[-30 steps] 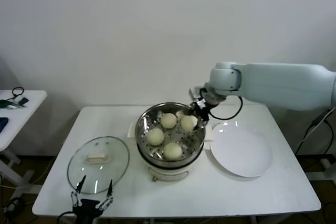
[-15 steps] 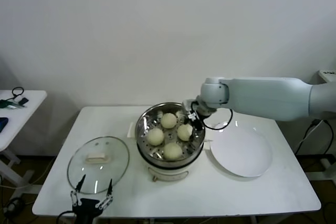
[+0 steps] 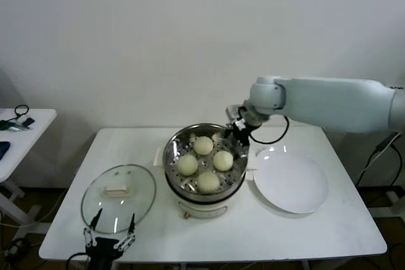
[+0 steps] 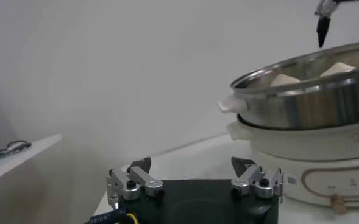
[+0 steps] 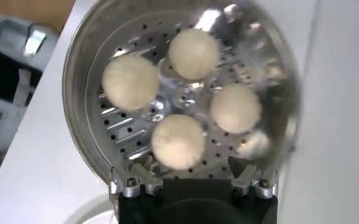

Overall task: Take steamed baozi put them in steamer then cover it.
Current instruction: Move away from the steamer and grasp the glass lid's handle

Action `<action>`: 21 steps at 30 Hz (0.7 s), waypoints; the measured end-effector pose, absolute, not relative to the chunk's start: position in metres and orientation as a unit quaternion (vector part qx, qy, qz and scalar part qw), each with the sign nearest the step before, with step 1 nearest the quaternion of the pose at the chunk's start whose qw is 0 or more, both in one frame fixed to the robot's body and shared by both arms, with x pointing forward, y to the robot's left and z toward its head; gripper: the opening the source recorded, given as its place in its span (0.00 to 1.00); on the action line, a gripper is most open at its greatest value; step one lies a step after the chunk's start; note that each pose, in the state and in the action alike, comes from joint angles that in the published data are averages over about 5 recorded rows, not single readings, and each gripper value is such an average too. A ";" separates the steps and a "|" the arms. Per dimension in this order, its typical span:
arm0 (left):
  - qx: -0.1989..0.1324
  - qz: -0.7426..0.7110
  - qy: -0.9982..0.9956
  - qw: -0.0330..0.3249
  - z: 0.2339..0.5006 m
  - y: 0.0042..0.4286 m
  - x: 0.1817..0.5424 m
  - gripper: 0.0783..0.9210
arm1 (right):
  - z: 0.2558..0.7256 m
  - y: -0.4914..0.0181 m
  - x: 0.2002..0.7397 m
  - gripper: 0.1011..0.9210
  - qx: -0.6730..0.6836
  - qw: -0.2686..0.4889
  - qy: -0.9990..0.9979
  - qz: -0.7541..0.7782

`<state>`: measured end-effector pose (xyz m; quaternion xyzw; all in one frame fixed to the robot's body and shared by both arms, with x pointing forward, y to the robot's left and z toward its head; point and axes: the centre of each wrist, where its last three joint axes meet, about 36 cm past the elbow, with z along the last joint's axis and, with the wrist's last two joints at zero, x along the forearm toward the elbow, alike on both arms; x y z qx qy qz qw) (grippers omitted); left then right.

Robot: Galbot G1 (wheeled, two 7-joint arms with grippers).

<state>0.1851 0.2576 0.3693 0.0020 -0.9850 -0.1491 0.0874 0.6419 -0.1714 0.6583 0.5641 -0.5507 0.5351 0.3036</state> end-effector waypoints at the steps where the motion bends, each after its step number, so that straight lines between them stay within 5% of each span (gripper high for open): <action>1: 0.003 -0.148 -0.985 0.086 0.371 0.258 0.186 0.88 | 0.664 -0.176 0.642 0.88 0.561 0.300 -0.564 0.527; 11: 0.008 -0.138 -0.988 0.064 0.385 0.267 0.198 0.88 | 0.681 -0.250 0.631 0.88 0.462 0.220 -0.744 0.429; 21: 0.005 -0.135 -0.990 0.040 0.389 0.276 0.214 0.88 | 0.623 -0.357 0.591 0.88 0.314 0.139 -0.892 0.295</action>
